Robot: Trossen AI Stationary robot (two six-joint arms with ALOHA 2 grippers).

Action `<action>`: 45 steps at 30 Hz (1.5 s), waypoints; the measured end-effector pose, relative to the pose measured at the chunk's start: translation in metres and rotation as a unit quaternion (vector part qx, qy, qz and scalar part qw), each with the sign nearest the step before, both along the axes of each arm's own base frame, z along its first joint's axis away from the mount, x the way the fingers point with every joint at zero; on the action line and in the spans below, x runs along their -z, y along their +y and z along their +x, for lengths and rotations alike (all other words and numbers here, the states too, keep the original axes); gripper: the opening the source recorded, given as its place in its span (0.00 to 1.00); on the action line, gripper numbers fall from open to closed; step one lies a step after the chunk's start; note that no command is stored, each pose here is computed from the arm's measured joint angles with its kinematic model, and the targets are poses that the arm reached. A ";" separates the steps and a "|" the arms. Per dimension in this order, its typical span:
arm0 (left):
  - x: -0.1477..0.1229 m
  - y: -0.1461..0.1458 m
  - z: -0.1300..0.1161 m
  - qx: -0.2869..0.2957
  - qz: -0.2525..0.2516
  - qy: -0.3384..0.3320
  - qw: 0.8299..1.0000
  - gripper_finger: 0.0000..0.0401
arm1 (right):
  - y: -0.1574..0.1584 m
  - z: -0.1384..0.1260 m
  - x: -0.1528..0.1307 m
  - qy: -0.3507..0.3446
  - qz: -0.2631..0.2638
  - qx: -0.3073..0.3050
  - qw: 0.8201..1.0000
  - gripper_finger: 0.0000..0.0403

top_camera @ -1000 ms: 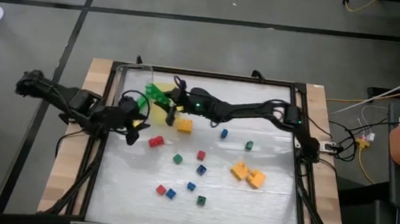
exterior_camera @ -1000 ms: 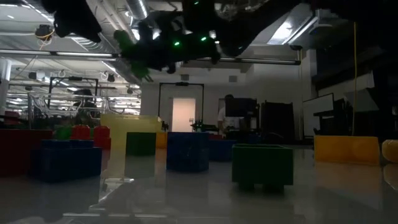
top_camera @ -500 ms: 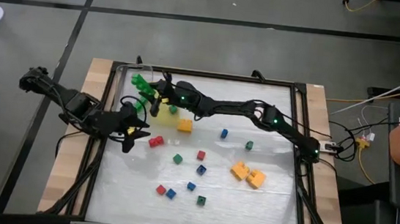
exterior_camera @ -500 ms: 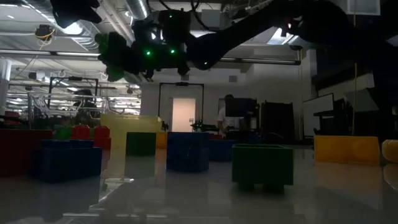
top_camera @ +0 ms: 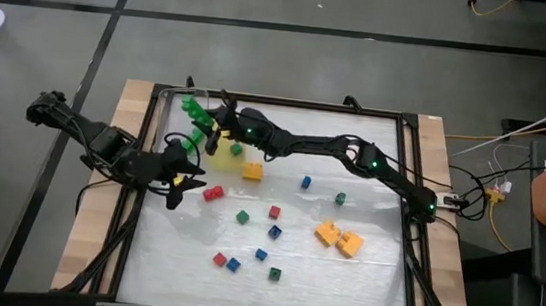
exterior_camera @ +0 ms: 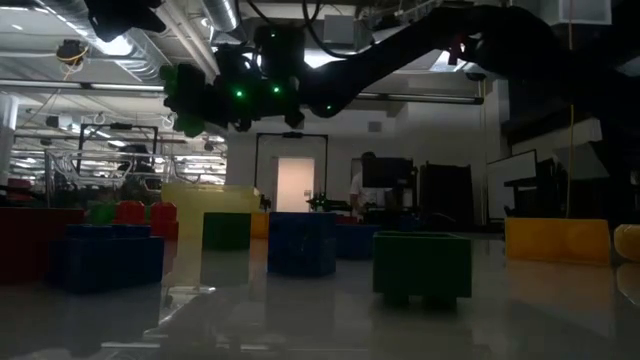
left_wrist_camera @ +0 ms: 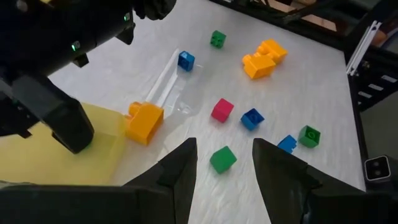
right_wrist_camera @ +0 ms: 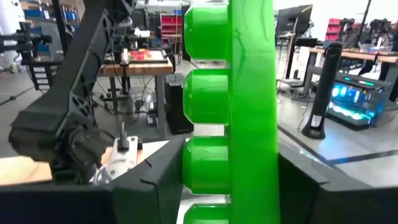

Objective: Sort blocks by size
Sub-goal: Put the large green game piece into the transparent bin, then put the large red game piece into the transparent bin

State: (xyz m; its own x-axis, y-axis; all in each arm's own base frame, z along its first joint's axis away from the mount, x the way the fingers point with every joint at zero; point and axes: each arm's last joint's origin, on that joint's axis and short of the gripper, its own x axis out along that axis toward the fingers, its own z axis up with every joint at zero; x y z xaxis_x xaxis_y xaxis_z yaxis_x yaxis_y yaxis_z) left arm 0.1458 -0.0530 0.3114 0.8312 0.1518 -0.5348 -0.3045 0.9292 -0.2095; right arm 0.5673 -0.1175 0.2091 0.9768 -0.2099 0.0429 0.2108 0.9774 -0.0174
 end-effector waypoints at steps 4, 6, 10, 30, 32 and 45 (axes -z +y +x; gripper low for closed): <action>0.000 0.000 0.000 0.004 0.006 0.001 1.000 0.36 | 0.000 0.000 0.002 0.010 0.002 0.000 1.000 0.47; 0.000 0.000 0.000 0.004 0.006 0.001 1.000 0.36 | 0.000 0.000 0.002 0.012 0.003 0.000 1.000 0.50; 0.000 0.000 0.000 0.004 0.006 0.002 1.000 0.36 | 0.000 0.000 0.002 0.009 0.013 0.000 1.000 0.58; 0.001 0.000 0.001 0.002 0.006 0.006 1.000 0.36 | -0.013 -0.037 -0.047 0.210 -0.016 0.027 0.977 0.68; 0.003 -0.001 0.003 0.003 0.009 0.010 1.000 0.36 | -0.014 -0.050 -0.060 0.250 -0.022 0.031 0.968 0.68; 0.037 -0.020 0.042 0.016 0.063 0.102 0.993 0.36 | -0.009 -0.130 -0.125 0.419 -0.008 0.037 0.907 0.68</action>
